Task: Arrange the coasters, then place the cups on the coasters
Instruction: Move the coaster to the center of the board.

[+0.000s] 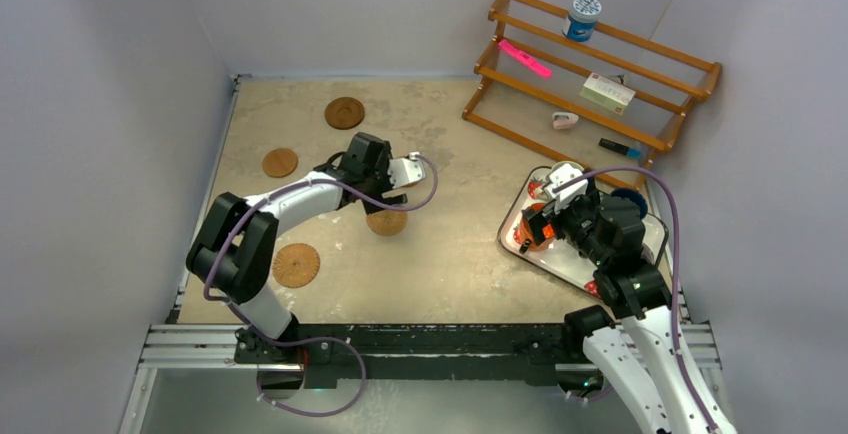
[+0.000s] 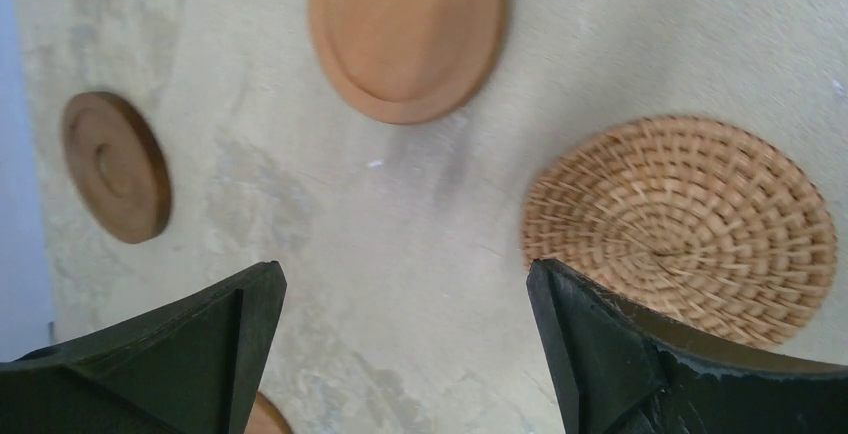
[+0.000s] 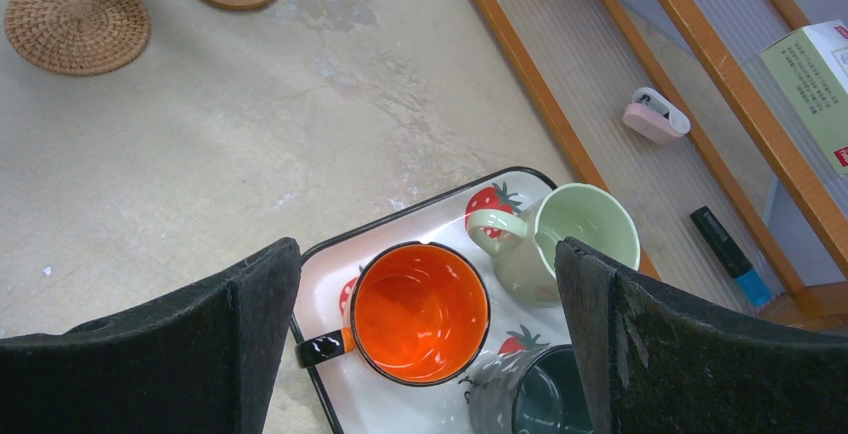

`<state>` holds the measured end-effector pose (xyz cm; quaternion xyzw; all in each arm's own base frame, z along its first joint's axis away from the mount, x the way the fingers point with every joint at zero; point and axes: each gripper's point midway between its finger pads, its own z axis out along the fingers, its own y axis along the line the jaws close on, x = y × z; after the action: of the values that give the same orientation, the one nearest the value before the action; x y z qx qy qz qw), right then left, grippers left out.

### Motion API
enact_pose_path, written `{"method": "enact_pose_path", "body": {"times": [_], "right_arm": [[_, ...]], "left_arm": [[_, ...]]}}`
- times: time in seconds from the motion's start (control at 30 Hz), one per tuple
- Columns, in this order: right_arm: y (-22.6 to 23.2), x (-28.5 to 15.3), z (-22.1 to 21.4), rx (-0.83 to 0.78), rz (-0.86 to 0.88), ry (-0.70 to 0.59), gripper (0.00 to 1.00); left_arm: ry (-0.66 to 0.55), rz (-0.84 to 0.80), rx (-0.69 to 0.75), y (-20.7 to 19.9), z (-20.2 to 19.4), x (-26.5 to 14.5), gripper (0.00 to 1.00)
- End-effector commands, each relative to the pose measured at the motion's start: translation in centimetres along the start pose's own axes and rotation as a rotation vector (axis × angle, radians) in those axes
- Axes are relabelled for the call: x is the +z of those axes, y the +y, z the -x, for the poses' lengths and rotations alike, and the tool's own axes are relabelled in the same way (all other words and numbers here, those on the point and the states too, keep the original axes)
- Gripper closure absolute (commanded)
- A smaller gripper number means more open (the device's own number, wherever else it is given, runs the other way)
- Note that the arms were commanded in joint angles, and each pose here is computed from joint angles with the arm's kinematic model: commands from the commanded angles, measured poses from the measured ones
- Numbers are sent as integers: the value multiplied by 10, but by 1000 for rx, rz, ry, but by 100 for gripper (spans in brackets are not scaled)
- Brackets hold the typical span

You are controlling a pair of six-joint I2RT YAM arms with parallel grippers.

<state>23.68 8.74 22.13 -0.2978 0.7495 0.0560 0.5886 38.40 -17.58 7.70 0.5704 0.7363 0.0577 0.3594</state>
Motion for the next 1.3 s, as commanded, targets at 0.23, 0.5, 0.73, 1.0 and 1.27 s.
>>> {"method": "enact_pose_path", "body": {"times": [0.23, 0.5, 0.73, 1.0, 1.27], "right_arm": [[3, -1, 5, -14, 20, -22, 1], [4, 0, 4, -13, 21, -19, 1], [4, 0, 4, -14, 21, -20, 1], [3, 0, 4, -13, 20, -20, 1], [4, -1, 5, -13, 22, -24, 1]], "left_arm": [[-28, -130, 41, -39, -3, 4, 0], [-54, -167, 25, -49, 4, 9, 0], [-1, -200, 68, -65, -16, 9, 0], [7, -231, 99, -77, -27, -17, 0], [8, -236, 105, -81, -32, -29, 0]]}}
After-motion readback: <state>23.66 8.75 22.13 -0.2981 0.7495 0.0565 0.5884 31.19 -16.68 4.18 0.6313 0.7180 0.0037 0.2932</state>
